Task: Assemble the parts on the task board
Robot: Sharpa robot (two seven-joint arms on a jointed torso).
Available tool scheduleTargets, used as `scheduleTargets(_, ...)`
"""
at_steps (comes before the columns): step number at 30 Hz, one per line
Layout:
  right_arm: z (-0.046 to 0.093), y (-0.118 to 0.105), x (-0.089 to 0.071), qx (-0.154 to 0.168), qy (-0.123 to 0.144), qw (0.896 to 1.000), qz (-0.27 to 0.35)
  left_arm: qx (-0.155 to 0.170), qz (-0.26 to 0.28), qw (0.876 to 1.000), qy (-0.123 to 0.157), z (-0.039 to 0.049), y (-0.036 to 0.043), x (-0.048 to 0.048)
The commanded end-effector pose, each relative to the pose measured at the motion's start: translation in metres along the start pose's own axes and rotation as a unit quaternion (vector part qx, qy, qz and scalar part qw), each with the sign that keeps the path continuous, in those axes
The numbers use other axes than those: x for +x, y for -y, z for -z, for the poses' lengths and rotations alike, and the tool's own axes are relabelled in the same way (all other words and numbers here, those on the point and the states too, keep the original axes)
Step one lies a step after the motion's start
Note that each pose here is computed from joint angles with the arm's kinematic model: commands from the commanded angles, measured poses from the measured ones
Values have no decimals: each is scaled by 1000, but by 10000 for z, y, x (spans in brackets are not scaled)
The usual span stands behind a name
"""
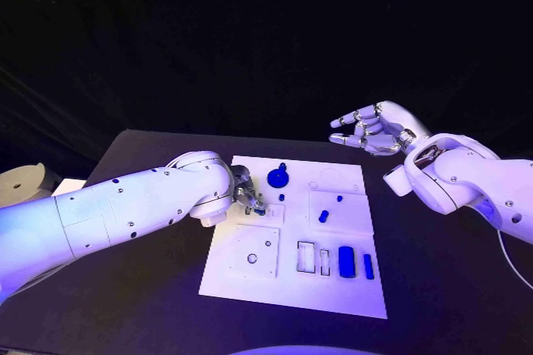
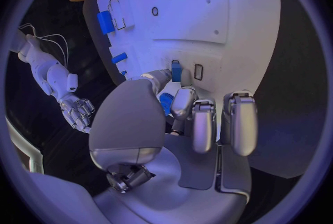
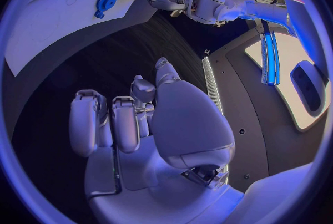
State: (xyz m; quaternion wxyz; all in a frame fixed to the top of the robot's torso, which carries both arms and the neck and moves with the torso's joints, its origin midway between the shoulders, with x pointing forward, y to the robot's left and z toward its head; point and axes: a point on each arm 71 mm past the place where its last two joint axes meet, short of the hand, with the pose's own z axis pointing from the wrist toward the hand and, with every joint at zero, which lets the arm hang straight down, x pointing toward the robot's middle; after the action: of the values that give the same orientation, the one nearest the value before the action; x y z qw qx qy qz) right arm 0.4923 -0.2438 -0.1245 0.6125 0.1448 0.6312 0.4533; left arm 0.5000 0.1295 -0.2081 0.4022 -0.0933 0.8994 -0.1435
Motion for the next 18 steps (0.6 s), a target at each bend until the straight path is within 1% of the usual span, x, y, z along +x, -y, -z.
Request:
scheduleTargets(1, -1, -13, 7, -7, -1, 1000, 1, -29, -22, 999, -12, -10, -47, 30)
scheduleTargets(8, 0, -12, 5, -6, 0, 1000, 1, -27, -21, 999, -23, -14, -35, 64)
scheduleTargets(18, -7, 1, -10, -4, 7, 1000, -4, -29, -23, 999, -32, -29, -35, 77)
